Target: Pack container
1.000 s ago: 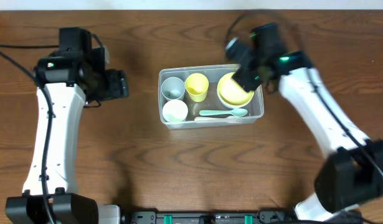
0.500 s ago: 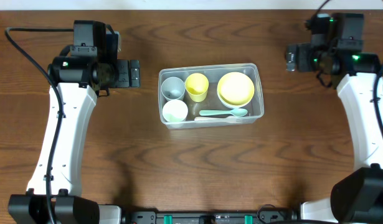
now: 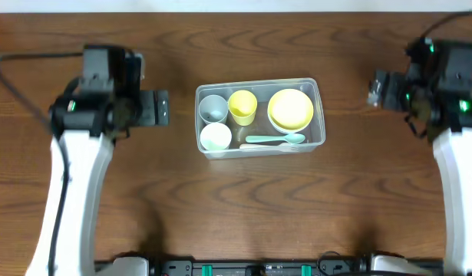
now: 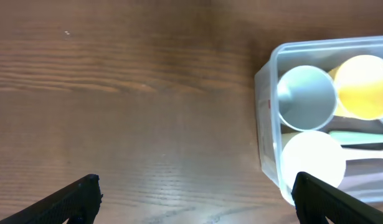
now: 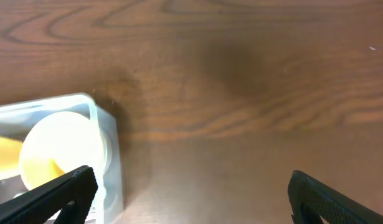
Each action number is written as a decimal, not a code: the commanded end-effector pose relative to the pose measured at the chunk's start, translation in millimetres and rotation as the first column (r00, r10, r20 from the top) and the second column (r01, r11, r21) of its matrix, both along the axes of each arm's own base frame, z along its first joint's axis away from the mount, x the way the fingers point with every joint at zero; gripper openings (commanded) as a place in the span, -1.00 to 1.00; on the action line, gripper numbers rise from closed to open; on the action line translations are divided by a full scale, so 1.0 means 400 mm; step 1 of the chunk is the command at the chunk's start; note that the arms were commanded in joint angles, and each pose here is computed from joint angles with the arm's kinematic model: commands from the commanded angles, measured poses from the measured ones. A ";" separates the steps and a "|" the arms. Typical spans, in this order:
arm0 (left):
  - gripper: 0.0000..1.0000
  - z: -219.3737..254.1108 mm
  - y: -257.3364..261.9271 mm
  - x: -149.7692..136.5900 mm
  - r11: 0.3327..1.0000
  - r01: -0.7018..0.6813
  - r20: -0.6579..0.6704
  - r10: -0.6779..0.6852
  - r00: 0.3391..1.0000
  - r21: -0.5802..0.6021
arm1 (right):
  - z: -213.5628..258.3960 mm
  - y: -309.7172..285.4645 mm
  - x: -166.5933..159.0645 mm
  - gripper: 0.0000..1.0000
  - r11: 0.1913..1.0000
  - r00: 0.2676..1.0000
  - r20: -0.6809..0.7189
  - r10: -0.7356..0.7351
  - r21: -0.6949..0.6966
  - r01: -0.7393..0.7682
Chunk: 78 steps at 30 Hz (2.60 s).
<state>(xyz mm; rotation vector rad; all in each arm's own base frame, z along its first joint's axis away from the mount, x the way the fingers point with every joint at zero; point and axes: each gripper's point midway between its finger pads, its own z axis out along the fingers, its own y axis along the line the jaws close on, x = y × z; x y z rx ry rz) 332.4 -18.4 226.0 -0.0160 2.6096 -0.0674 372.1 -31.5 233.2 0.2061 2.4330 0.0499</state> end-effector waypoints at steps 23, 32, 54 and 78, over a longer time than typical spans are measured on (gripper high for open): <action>0.96 -0.107 0.017 -0.308 0.992 -0.078 0.318 0.105 0.942 -0.094 | -0.126 0.025 -0.380 0.98 0.992 0.971 0.205 -0.122 0.049 0.114; 0.96 -0.107 0.017 -0.308 0.992 -0.079 0.317 0.105 0.943 -0.094 | -0.162 0.027 -0.410 0.98 0.992 0.984 0.129 -0.124 0.047 0.118; 0.96 -0.107 0.017 -0.308 0.992 -0.078 0.317 0.105 0.943 -0.094 | -0.130 0.097 -0.405 0.98 0.999 0.875 0.483 0.043 0.008 -0.054; 0.96 -0.107 0.017 -0.308 0.992 -0.078 0.317 0.105 0.943 -0.094 | -0.190 0.131 -0.317 0.99 0.971 0.679 0.697 0.232 -0.207 -0.119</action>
